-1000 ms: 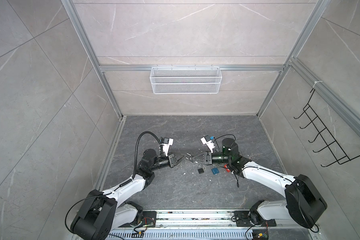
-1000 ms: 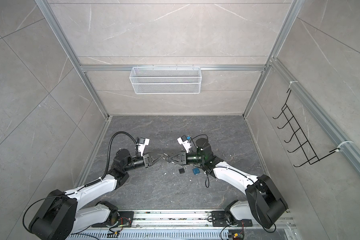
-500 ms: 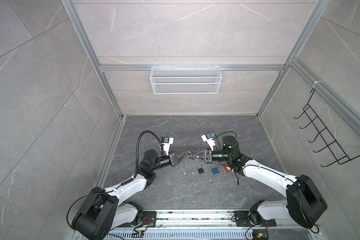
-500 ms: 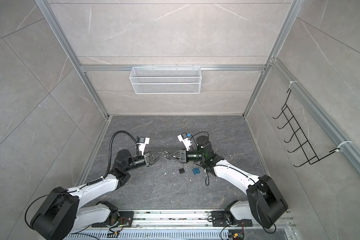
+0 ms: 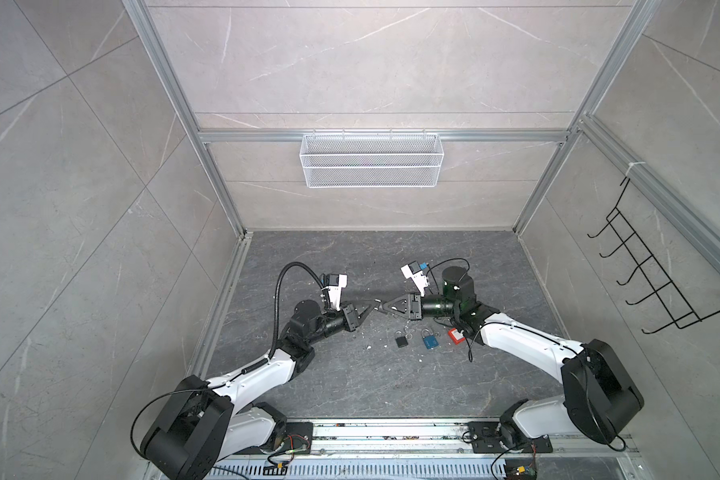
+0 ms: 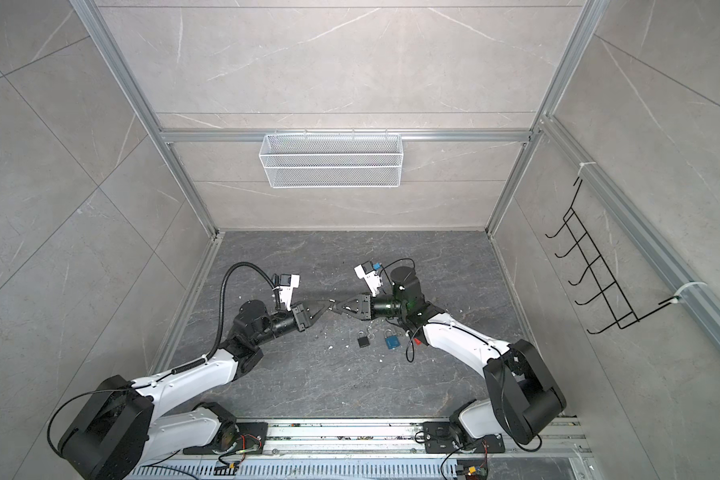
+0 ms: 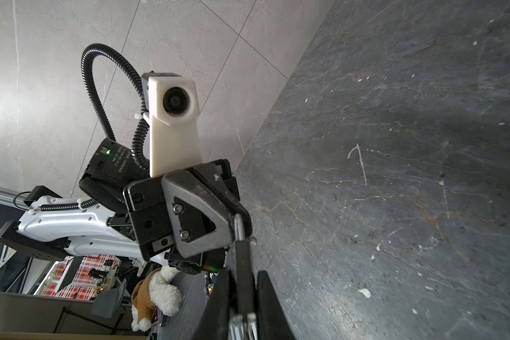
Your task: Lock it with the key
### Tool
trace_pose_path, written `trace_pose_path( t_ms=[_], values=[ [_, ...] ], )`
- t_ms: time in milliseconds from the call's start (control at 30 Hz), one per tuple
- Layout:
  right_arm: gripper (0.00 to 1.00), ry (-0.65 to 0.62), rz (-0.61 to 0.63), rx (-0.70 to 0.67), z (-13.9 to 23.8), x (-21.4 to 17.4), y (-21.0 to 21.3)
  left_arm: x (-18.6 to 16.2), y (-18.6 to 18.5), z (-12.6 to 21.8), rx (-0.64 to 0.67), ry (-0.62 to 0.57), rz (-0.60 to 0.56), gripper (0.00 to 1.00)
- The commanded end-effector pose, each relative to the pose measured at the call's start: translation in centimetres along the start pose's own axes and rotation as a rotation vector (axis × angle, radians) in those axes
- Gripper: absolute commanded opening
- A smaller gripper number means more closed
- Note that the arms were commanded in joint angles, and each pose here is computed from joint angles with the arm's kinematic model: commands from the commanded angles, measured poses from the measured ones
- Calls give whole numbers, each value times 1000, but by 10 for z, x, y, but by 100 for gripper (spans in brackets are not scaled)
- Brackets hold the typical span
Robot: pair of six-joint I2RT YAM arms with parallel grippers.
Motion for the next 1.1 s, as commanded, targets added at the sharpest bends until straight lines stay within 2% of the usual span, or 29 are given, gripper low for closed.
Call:
trace_pose_path(
  t_ms=[0, 200, 433, 633, 833, 1067],
  values=[
    [0, -120, 80, 21, 0, 12, 15, -9, -37, -2, -225, 149, -91, 0],
    [0, -61, 38, 26, 11, -7, 9, 11, -28, 11, -169, 107, -109, 32],
    [0, 12, 13, -16, 28, -25, 6, 21, -32, 24, -137, 77, -190, 56],
    [0, 44, -14, -6, 36, -32, 7, 20, -33, 25, -154, 102, -216, 60],
    [0, 112, -38, 34, 37, -37, 6, 19, -35, 19, -260, 135, -217, 62],
    [0, 126, -35, 52, 38, -39, 8, 17, -33, 11, -339, 182, -187, 64]
  ],
)
Point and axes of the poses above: each gripper's point midway between its finger pads, its own z axis back along the fingers, its own y axis along the line the jaws close on, x = y × z, the point moved 10 cm from there along z, back along the fingers, and after that the axes turned 11 degrees about -z, right-handed, at the moved point
